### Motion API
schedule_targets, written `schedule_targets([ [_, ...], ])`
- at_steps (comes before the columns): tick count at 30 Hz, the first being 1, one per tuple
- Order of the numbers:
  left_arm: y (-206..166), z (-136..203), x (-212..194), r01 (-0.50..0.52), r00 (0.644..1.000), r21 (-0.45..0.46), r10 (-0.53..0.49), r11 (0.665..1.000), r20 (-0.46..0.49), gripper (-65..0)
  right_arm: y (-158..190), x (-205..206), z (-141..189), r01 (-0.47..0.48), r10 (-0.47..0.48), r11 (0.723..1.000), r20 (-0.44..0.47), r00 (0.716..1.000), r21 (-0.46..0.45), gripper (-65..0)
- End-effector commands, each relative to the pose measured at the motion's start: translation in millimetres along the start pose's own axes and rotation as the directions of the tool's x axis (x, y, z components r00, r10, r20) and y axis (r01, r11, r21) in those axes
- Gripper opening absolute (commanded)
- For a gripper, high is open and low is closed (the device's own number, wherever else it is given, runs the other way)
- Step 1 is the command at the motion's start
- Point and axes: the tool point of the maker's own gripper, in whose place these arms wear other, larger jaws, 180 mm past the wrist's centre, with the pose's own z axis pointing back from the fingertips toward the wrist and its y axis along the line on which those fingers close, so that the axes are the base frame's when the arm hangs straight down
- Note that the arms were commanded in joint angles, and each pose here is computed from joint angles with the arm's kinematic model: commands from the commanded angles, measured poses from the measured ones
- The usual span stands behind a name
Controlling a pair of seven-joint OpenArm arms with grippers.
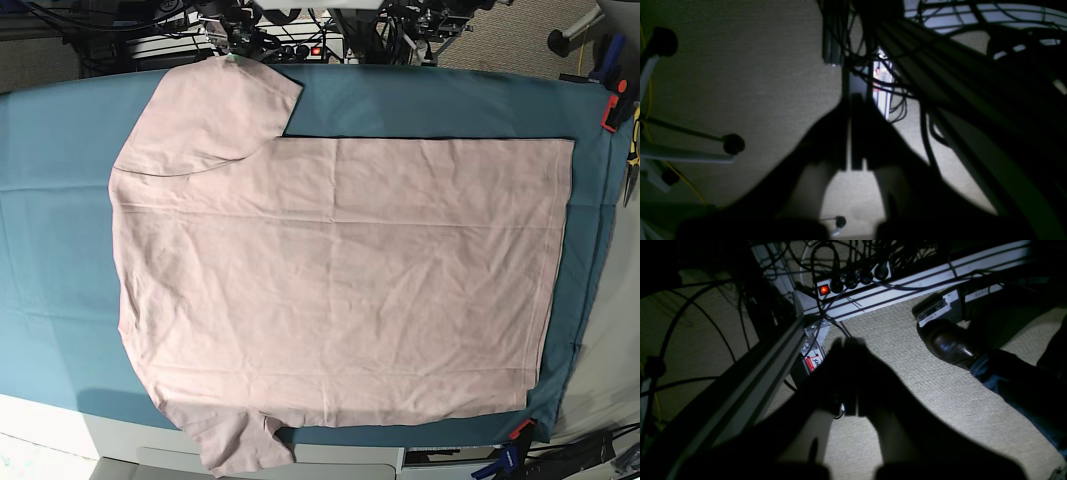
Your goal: Fold the T-shirt properly
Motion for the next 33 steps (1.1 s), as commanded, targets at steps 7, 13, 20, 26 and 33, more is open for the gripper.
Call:
schedule_targets([
  [7,-0.3,0.0,5.0,-0.004,1.0,-0.001,0.004,1.0,0.017,-65.0,-1.3,10.6,0.0,0.006,-0.006,1.0,0.031,1.0,-0.001,-64.9],
  [13,-0.3,0.0,4.7,-0.004,1.0,-0.001,0.004,1.0,0.016,-65.0,-1.2,9.6,0.0,0.006,-0.006,1.0,0.027,1.0,-0.001,-64.9],
  [20,0.0,0.0,4.7,-0.004,1.0,-0.001,0.004,1.0,0.016,-65.0,-1.3,9.6,0.0,0.006,-0.006,1.0,0.027,1.0,-0.002,-64.9],
  [26,-0.3,0.0,4.7,-0.004,1.0,-0.001,0.004,1.0,0.016,-65.0,-1.3,10.9,0.0,0.006,-0.006,1.0,0.035,0.999,-0.002,-64.9],
  [33,16.8,2.3,-4.6,-0.005,1.0,0.025,0.005,1.0,-0.01,-65.0,-7.8,4.1,0.7,0.0,0.0,1.0,0.028,1.0,-0.012,-64.9],
])
